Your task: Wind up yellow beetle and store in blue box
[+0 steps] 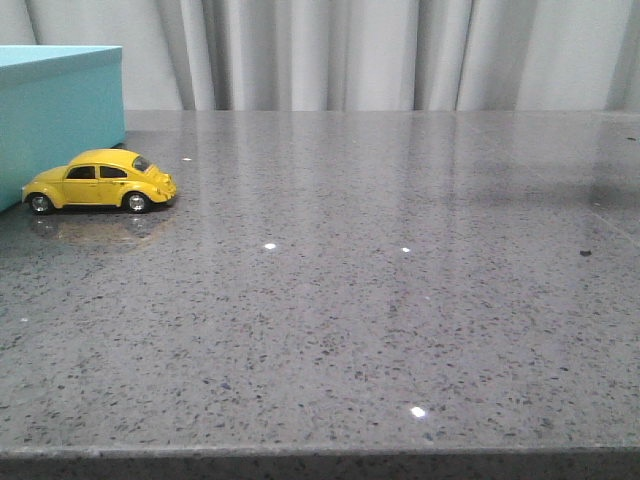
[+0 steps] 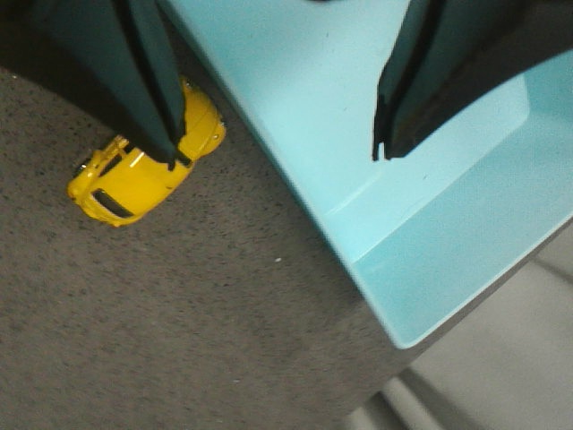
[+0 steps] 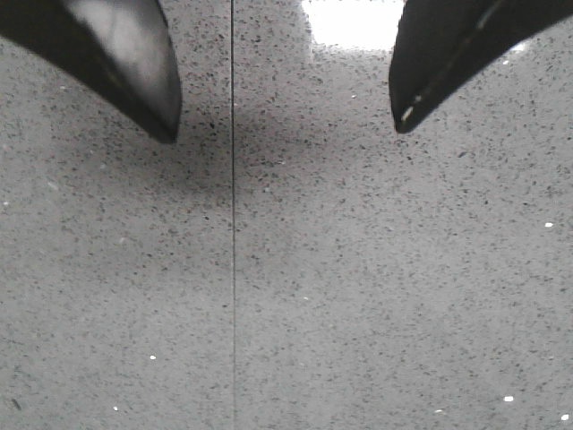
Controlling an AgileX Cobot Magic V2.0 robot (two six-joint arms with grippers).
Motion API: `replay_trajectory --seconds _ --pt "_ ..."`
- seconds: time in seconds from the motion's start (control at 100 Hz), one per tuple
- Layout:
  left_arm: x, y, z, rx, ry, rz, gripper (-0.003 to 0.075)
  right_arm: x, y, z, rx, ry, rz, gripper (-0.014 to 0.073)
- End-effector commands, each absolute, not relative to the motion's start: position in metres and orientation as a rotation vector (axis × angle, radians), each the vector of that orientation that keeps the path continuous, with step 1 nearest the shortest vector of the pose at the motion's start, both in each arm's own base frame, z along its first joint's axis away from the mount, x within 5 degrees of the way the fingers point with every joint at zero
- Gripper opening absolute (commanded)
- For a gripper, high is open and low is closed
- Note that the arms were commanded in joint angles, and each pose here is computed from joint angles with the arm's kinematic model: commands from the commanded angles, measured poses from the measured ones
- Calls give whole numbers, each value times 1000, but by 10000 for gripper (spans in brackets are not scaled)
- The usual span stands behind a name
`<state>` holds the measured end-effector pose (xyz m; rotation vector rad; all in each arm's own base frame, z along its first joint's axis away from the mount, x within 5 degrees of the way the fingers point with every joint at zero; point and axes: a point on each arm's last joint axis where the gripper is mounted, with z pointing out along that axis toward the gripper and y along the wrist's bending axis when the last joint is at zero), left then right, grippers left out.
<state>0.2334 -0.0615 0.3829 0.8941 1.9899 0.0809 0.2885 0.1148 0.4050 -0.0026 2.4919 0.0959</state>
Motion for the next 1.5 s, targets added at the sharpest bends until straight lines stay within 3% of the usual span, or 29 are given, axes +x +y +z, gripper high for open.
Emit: replay_trajectory --seconds 0.0,0.22,0.47,1.05,1.34,1.49 --pt "245 -78 401 1012 1889 94 449 280 112 429 -29 2367 130 498" --pt "279 -107 390 1292 1887 95 442 280 112 430 -33 2361 133 498" --pt "303 -124 352 1569 1879 108 442 280 112 430 -63 2357 123 498" --pt "329 -133 306 1658 1988 62 442 281 112 430 -83 2352 116 498" --pt "330 -133 302 1667 1995 63 440 281 112 430 -84 2352 116 498" --pt "330 -133 302 1668 1997 62 353 281 112 430 -84 2352 116 498"
